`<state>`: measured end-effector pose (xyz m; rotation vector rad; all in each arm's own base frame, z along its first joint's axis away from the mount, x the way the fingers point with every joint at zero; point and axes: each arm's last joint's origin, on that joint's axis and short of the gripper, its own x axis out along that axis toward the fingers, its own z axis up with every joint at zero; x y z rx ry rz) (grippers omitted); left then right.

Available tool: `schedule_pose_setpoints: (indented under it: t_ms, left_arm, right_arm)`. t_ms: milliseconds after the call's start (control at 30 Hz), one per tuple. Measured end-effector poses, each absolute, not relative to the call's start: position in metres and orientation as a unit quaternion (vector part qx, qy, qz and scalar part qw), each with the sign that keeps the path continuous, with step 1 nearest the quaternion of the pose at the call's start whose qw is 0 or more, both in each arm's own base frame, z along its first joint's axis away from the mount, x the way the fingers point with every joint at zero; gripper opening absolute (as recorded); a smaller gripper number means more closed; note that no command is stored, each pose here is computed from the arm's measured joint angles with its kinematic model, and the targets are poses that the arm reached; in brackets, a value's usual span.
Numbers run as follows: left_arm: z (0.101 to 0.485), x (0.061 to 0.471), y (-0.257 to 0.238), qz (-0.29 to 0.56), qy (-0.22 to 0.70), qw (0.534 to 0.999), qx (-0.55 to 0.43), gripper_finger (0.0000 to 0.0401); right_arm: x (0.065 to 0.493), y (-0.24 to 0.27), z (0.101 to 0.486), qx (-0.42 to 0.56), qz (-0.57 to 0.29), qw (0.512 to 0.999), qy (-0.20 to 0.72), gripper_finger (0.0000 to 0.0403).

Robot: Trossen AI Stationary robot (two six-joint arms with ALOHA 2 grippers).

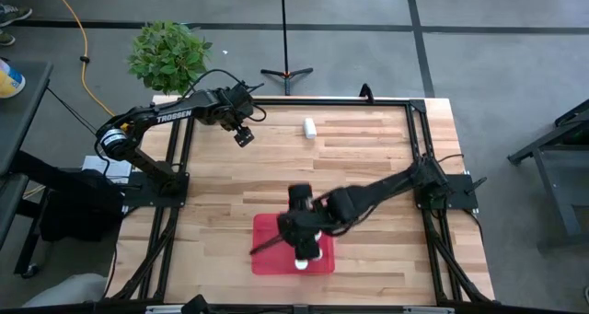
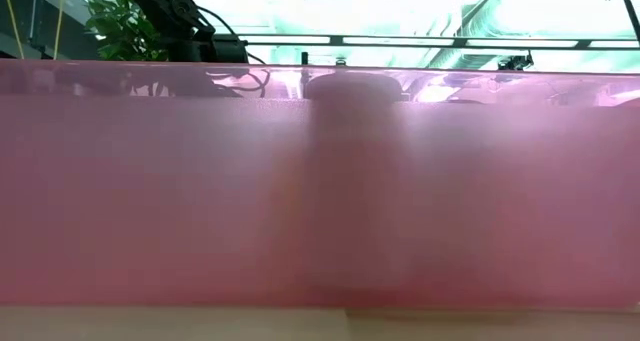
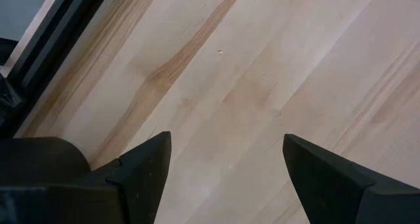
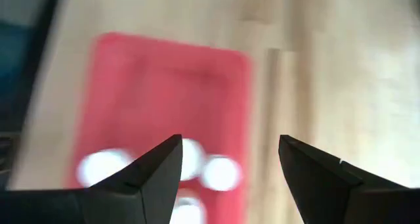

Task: Pick and place pill bottles into a basket
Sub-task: Put the white medicine bottle into the red bin

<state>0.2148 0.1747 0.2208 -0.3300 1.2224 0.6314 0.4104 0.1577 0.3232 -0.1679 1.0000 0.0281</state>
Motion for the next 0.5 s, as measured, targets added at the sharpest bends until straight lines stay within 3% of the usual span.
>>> schedule_pose_setpoints:
  t_ms: [267, 500]
  left_arm:
    - [0.221, 0.216, 0.175, 0.292, 0.556, 0.763, -0.151, 0.0326]
    - [0.221, 0.216, 0.176, 0.292, 0.556, 0.763, -0.151, 0.0326]
  right_arm:
    - [0.421, 0.080, 0.339, -0.081, -0.121, 0.858, 0.493, 0.0243]
    - [0.421, 0.000, 0.335, -0.001, -0.215, 0.823, 0.526, 0.0243]
